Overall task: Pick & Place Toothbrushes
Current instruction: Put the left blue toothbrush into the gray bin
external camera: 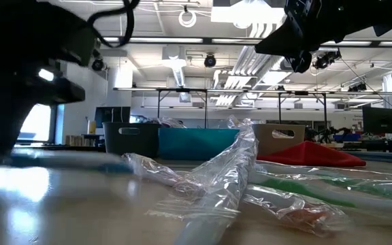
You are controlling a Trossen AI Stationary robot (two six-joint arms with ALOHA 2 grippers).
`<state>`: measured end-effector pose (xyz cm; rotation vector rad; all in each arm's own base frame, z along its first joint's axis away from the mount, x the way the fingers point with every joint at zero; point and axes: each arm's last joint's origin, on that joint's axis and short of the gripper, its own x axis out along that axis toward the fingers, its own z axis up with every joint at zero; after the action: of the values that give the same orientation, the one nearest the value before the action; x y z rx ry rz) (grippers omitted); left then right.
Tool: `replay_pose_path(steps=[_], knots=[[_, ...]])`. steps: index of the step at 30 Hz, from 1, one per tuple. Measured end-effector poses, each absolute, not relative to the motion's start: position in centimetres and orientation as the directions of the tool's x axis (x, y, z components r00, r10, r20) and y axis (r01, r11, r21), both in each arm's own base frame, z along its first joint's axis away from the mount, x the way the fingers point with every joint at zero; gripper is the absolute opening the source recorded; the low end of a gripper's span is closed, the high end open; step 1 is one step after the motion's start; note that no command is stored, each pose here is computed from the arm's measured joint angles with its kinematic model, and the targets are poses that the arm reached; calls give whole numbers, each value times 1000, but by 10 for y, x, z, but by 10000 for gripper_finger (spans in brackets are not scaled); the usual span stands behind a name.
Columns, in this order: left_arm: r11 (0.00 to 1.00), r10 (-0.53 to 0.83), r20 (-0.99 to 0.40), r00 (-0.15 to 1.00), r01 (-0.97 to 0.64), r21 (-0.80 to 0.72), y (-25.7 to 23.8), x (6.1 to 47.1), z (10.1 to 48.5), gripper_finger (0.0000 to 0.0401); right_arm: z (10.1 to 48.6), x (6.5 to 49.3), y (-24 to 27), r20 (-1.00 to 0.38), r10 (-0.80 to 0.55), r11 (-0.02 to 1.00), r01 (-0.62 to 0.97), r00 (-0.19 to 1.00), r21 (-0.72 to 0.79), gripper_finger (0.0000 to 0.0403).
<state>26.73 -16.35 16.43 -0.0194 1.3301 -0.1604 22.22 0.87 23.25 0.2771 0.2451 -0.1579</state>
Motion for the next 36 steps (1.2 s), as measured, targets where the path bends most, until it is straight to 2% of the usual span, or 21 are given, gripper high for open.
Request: replay_pose_path(steps=[8, 13, 17, 22, 32, 36], knots=[[994, -107, -972, 208, 43, -100, -152, 249, 193, 6, 233, 222, 9, -260, -120, 950, 186, 958, 249, 4], [994, -66, -974, 216, -74, -84, -143, 237, 209, 6, 233, 222, 9, -260, -119, 951, 186, 958, 249, 3], [983, -6, -968, 251, -177, -52, -134, 226, 226, 6, 233, 222, 9, -260, -118, 951, 185, 958, 249, 4], [957, 102, -931, 351, -288, -4, -118, 209, 252, 6, 233, 222, 9, -260, -115, 951, 182, 959, 250, 4], [843, 288, -840, 460, -539, -6, -58, 188, 292, 6, 232, 222, 10, -262, -66, 955, 137, 963, 261, 4], [771, 369, -811, 455, -637, -7, -30, 186, 299, 5, 232, 222, 10, -262, -78, 961, 142, 962, 236, 4]])
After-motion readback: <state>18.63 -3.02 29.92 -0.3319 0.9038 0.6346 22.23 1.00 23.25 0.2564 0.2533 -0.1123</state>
